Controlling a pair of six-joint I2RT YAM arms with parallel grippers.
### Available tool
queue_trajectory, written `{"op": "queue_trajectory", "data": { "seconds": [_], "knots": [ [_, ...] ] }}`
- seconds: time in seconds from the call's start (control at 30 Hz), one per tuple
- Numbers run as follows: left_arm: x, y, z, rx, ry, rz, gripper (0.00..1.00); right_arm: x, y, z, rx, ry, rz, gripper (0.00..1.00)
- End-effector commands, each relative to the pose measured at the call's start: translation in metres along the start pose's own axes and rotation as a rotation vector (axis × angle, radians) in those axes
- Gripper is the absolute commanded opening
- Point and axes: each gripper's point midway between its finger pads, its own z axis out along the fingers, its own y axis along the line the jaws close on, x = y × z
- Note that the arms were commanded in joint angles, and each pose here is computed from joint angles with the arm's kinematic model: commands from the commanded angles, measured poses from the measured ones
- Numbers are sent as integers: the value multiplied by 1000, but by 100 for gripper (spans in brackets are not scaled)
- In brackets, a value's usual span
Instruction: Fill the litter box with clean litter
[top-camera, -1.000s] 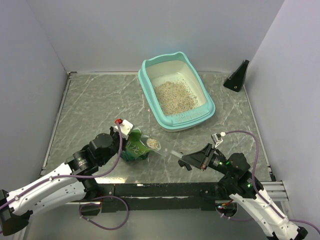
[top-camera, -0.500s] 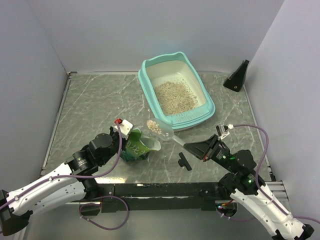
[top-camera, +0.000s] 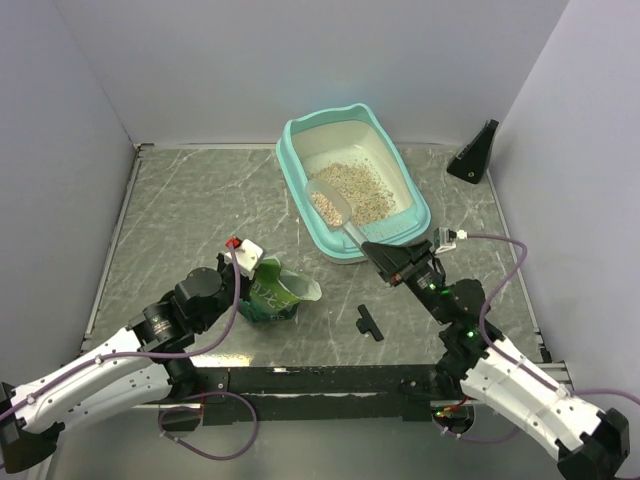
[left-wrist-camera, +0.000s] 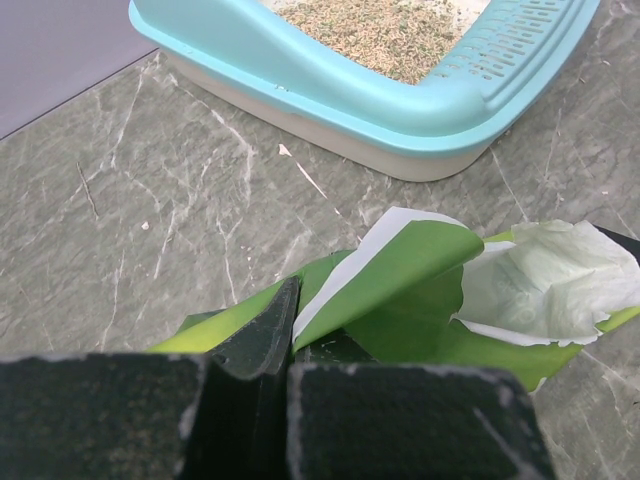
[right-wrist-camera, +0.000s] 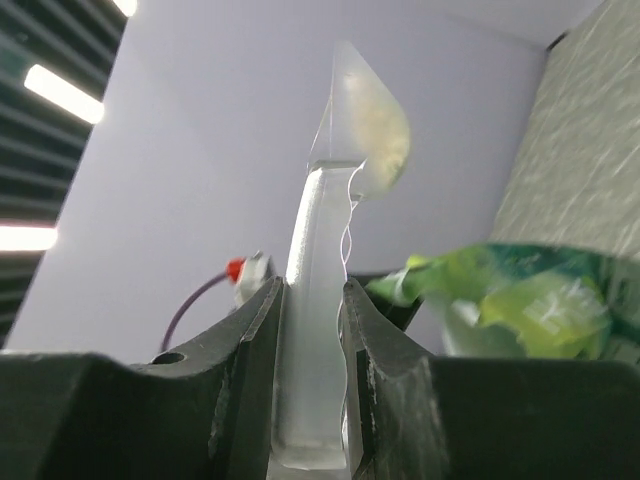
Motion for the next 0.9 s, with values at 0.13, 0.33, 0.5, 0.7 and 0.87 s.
{"op": "queue_trajectory", "data": {
  "seconds": [0.13, 0.33, 0.5, 0.7, 0.87],
  "knots": [
    [-8, 2, -1, -5, -33, -20, 1, -51, -2, 33, 44, -252, -93, 0],
    [-9, 2, -2, -5, -34, -23, 1, -85, -44, 49, 313, -347, -243, 0],
    [-13, 3, -4, -4, -46, -27, 1, -124, -62, 72, 559, -327, -410, 0],
    [-18, 5, -8, -5, -64, -35, 1, -150, -114, 81, 878, -168, -637, 0],
    [-22, 7, -11, -11, -79, -46, 1, -163, -136, 100, 1048, 80, -838, 0]
  ]
}}
